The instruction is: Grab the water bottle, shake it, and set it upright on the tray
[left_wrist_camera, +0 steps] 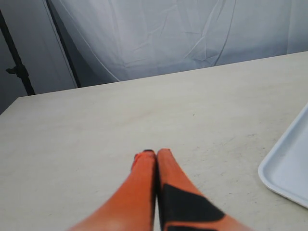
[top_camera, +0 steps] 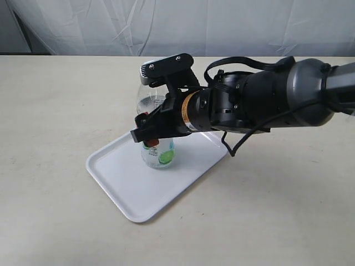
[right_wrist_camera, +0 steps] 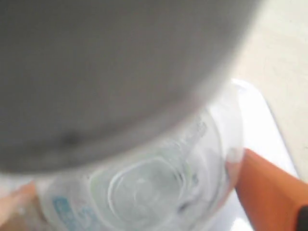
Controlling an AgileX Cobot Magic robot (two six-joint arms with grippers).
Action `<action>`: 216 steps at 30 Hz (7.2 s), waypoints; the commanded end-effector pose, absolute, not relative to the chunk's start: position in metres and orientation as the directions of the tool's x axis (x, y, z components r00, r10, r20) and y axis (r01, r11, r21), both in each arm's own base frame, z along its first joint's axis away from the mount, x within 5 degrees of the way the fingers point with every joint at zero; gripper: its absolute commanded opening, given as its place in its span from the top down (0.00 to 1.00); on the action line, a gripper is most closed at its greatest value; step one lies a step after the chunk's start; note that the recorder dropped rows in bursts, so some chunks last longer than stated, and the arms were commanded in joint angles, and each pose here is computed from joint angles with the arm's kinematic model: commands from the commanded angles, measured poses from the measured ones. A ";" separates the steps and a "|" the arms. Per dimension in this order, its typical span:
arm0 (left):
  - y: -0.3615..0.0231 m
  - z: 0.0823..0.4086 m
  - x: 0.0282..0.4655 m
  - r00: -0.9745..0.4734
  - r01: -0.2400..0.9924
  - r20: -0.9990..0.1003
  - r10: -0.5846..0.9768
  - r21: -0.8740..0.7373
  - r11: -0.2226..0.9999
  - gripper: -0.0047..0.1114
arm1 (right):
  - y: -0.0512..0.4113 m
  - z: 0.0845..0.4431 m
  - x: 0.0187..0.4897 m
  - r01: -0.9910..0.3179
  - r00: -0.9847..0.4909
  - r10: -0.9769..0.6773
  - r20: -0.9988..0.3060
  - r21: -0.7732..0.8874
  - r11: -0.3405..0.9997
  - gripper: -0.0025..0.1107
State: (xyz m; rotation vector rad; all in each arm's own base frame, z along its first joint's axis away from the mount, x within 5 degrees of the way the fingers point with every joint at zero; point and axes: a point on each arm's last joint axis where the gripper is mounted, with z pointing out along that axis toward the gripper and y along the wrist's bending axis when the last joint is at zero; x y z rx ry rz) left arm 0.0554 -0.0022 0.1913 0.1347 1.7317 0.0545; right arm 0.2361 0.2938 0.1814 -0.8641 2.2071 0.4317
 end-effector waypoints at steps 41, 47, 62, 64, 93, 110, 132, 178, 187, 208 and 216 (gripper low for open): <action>-0.002 0.192 0.055 -0.145 0.058 -0.982 0.118 0.111 0.992 0.96 | 0.269 0.256 0.124 -0.600 -0.591 -0.609 -0.529 -0.217 0.770 0.96; -0.002 0.192 0.055 -0.145 0.058 -0.982 0.118 0.111 0.992 0.96 | 0.234 0.290 0.119 -0.501 -0.648 -0.534 -0.543 -0.223 0.836 0.96; -0.002 0.192 0.055 -0.145 0.058 -0.982 0.118 0.111 0.992 0.96 | 0.139 0.373 0.072 -0.503 -0.662 -0.338 -0.670 0.062 0.862 0.96; -0.002 0.192 0.055 -0.145 0.058 -0.982 0.118 0.111 0.992 0.96 | 0.132 0.377 0.068 -0.517 -0.655 -0.327 -0.681 0.089 0.851 0.96; -0.002 0.192 0.055 -0.145 0.058 -0.982 0.118 0.111 0.992 0.96 | 0.107 0.332 0.059 -0.450 -0.745 -0.298 -0.597 0.120 0.885 0.96; -0.002 0.192 0.055 -0.145 0.058 -0.982 0.118 0.111 0.992 0.96 | 0.114 0.337 0.062 -0.517 -0.665 -0.246 -0.706 0.196 0.833 0.96; -0.002 0.192 0.055 -0.145 0.058 -0.982 0.118 0.111 0.992 0.96 | 0.038 0.238 0.068 -0.183 -0.535 0.468 -0.703 0.637 0.749 0.96; -0.002 0.192 0.055 -0.145 0.058 -0.982 0.122 0.114 0.992 0.96 | 0.022 0.186 0.043 0.034 -0.469 0.606 -0.643 0.673 0.739 0.96; -0.002 0.192 0.055 -0.145 0.058 -0.982 0.119 0.111 0.992 0.96 | 0.017 0.185 0.044 0.035 -0.451 0.552 -0.701 0.604 0.796 0.96; -0.002 0.192 0.055 -0.145 0.058 -0.982 0.121 0.113 0.992 0.96 | 0.006 0.188 0.055 0.017 -0.208 0.449 -0.869 0.455 0.890 0.96; -0.002 0.192 0.055 -0.145 0.058 -0.982 0.119 0.112 0.992 0.96 | 0.006 0.188 0.055 0.018 -0.207 0.451 -0.868 0.457 0.889 0.96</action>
